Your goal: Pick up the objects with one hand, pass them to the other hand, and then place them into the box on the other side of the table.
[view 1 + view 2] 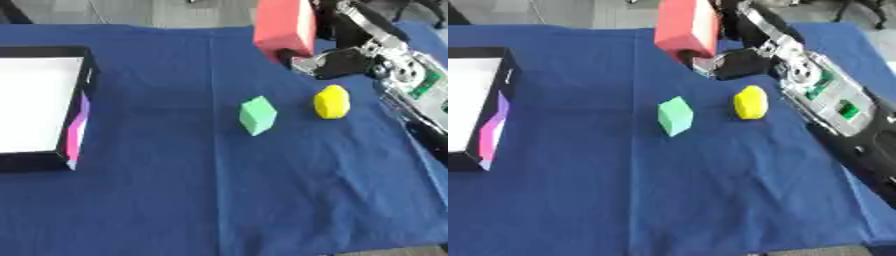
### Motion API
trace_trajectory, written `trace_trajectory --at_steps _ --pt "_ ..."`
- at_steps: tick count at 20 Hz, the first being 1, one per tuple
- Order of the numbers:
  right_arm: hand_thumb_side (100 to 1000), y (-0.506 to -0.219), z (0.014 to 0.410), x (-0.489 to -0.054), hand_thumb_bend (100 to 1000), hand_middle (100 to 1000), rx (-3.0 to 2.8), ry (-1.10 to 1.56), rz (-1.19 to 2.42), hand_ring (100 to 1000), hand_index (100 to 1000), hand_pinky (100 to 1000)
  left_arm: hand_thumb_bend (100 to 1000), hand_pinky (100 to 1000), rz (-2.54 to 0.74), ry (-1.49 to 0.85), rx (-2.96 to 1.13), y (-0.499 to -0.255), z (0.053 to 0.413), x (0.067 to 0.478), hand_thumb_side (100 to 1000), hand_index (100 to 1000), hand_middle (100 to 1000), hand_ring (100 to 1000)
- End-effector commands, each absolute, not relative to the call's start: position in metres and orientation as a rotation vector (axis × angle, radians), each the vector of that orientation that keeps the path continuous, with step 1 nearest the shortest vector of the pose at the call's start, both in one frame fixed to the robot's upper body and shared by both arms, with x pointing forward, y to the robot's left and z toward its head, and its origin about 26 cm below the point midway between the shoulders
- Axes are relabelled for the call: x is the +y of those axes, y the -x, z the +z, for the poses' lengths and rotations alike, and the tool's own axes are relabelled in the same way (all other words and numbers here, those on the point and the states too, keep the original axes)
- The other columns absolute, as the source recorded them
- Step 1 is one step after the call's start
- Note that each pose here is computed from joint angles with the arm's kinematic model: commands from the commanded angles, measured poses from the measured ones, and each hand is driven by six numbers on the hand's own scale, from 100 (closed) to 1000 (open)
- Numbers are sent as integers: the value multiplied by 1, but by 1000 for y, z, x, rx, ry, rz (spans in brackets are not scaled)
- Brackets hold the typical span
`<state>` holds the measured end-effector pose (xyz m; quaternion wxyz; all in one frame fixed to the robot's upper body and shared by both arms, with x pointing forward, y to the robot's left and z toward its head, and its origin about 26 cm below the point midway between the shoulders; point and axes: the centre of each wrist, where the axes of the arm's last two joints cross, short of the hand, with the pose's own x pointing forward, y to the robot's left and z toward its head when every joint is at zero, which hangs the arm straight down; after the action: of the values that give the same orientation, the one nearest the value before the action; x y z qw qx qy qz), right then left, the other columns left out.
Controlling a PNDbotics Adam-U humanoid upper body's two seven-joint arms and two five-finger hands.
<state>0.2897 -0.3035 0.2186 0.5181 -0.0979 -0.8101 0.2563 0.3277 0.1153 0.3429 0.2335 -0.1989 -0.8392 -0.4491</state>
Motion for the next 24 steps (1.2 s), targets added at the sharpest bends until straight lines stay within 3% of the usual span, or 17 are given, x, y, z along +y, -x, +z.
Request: trace_trajectory --at_steps 1,13,24 --pt "100 -289 225 -298 100 571 -1970 231 609 642 649 653 100 1000 -1396 503 -2271 -323 349 101 448 755 925 1000" --pt "100 -292 217 -279 100 571 -1960 188 647 637 649 650 100 1000 -1866 368 -2162 -307 346 45 275 818 938 1000" --pt "100 -293 215 -267 100 569 -2001 169 709 635 647 651 100 1000 -2150 245 -2051 -288 333 0 296 854 940 1000"
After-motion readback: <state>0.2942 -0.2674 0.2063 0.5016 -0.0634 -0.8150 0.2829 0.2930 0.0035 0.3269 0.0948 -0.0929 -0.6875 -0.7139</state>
